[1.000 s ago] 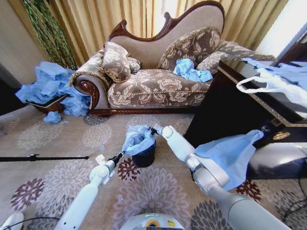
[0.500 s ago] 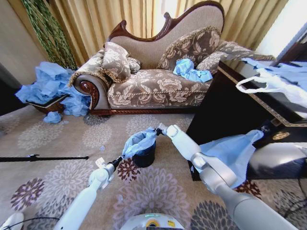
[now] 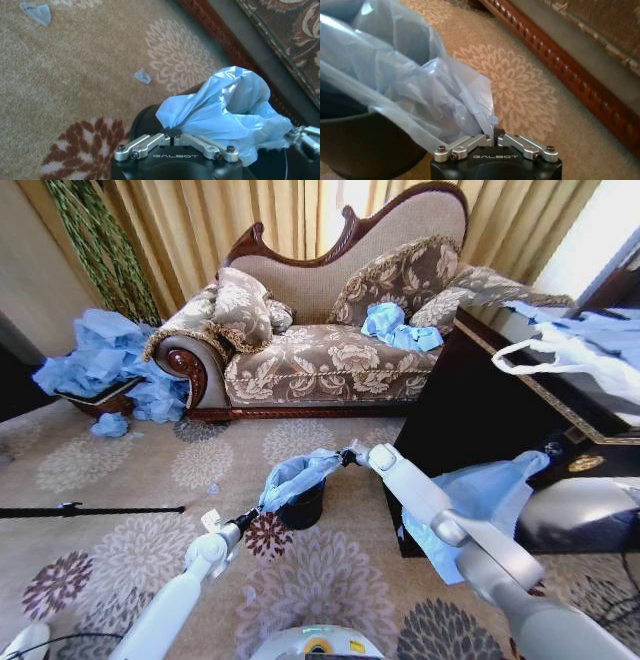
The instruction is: Place a garbage bag over the trash bin.
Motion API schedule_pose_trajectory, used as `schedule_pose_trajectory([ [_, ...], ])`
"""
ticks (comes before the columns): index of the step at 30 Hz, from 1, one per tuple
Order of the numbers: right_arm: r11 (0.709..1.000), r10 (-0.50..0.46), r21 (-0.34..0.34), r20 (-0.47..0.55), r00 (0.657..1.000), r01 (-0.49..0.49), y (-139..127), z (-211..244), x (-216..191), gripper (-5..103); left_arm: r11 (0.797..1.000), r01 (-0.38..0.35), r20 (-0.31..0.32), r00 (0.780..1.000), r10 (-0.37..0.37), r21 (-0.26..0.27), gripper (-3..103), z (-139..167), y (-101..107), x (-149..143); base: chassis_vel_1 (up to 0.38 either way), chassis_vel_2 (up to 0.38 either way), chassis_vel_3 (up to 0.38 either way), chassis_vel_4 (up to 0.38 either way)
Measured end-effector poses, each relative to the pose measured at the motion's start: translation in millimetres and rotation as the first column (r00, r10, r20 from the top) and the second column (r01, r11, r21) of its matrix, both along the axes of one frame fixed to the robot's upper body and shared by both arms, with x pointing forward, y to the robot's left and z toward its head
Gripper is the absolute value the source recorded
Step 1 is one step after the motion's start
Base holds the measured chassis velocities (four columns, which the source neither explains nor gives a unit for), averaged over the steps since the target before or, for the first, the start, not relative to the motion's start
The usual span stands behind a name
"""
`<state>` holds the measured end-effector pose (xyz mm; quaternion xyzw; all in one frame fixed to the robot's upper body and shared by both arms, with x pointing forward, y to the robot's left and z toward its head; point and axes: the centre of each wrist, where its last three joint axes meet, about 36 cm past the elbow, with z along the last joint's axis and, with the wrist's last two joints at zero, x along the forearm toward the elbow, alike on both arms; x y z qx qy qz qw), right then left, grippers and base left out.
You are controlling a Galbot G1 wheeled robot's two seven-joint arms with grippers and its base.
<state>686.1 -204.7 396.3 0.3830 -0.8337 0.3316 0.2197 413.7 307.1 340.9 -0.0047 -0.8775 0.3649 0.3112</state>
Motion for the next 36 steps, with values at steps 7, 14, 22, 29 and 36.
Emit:
schedule_pose_trajectory([
  [7, 0.999, -0.006, 0.032, -0.039, 0.999, 0.007, 2, -36, -25, 0, 1.0, 0.006, -0.003, 1.0, -0.006, 0.014, 0, -2, 0, -2, 0.0, 0.0, 0.0, 0.0],
  [14, 0.998, 0.002, 0.063, -0.055, 0.998, 0.002, -7, -42, -52, 0, 1.0, 0.007, -0.009, 1.0, -0.007, 0.021, 0, -4, 2, -4, 0.0, 0.0, 0.0, 0.0],
  [22, 0.993, 0.019, 0.117, -0.092, 0.996, -0.008, -15, -45, -89, 0, 1.0, 0.005, -0.013, 1.0, -0.004, 0.031, 0, -4, 5, -2, 0.0, 0.0, 0.0, 0.0],
  [29, 0.987, 0.002, 0.159, -0.121, 0.993, 0.017, -15, -56, -112, 0, 0.999, 0.008, -0.017, 1.0, -0.008, 0.041, 0, -6, 4, -3, 0.0, 0.0, 0.0, 0.0],
  [36, 0.983, -0.027, 0.178, -0.13, 0.991, 0.05, -13, -65, -123, 0, 0.998, 0.017, -0.021, 1.0, -0.015, 0.061, 0, -11, 5, -6, 0.0, 0.0, 0.0, 0.0],
])
